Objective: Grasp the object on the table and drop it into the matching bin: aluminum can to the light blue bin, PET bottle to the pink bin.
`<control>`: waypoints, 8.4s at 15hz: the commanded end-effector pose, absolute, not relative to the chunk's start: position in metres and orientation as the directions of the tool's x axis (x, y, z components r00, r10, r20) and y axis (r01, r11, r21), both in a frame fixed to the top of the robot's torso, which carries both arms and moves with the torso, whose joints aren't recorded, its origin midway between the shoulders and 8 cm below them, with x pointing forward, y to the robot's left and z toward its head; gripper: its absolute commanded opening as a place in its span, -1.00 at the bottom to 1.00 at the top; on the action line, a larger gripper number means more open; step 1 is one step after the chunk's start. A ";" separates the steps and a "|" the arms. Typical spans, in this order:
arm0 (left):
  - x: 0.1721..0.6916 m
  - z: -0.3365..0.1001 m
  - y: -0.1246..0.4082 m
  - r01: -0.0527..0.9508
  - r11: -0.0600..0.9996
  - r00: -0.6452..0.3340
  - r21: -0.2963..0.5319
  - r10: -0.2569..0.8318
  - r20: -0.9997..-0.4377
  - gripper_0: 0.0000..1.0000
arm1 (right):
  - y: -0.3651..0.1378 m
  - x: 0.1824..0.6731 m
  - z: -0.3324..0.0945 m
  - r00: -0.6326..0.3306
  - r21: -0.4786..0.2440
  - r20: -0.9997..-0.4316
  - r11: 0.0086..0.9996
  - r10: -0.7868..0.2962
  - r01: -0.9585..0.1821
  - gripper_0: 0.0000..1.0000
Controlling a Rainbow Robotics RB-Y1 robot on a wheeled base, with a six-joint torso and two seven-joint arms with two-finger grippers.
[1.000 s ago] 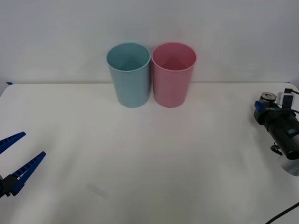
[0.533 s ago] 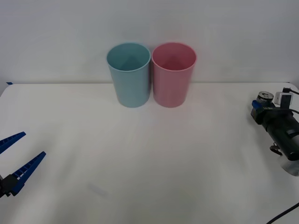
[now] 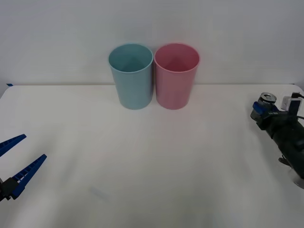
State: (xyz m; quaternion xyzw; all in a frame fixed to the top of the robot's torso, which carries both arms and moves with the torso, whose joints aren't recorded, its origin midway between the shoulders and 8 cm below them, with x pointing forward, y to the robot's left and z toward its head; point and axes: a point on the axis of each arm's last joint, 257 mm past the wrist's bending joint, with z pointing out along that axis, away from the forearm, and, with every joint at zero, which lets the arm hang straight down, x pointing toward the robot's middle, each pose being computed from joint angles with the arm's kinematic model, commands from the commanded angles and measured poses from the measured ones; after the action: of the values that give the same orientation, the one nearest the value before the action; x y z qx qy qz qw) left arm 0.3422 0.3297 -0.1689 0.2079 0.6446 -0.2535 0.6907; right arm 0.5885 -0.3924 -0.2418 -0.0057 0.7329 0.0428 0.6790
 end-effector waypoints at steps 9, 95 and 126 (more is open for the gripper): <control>0.342 -0.169 0.330 0.618 0.785 0.041 -0.039 -0.082 -0.996 1.00 | -0.307 0.478 -0.186 -0.042 0.172 -0.985 0.917 0.168 -0.359 -1.00; 0.342 -0.169 0.330 0.618 0.785 0.041 -0.039 -0.082 -0.996 1.00 | -0.133 0.501 -0.096 0.086 -0.148 -0.987 0.577 -0.134 -0.803 1.00; 0.342 -0.169 0.330 0.618 0.785 0.041 -0.039 -0.082 -0.996 1.00 | -0.307 0.324 -0.171 -0.086 0.015 -0.994 0.728 -0.061 -0.685 1.00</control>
State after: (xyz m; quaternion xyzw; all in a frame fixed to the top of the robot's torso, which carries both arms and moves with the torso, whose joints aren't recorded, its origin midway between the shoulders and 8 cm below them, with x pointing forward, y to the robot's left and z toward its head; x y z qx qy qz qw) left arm 0.3422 0.3297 -0.1689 0.2079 0.6446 -0.2535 0.6907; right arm 0.3241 -0.3066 -0.1712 -0.2694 0.6925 0.2519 0.6201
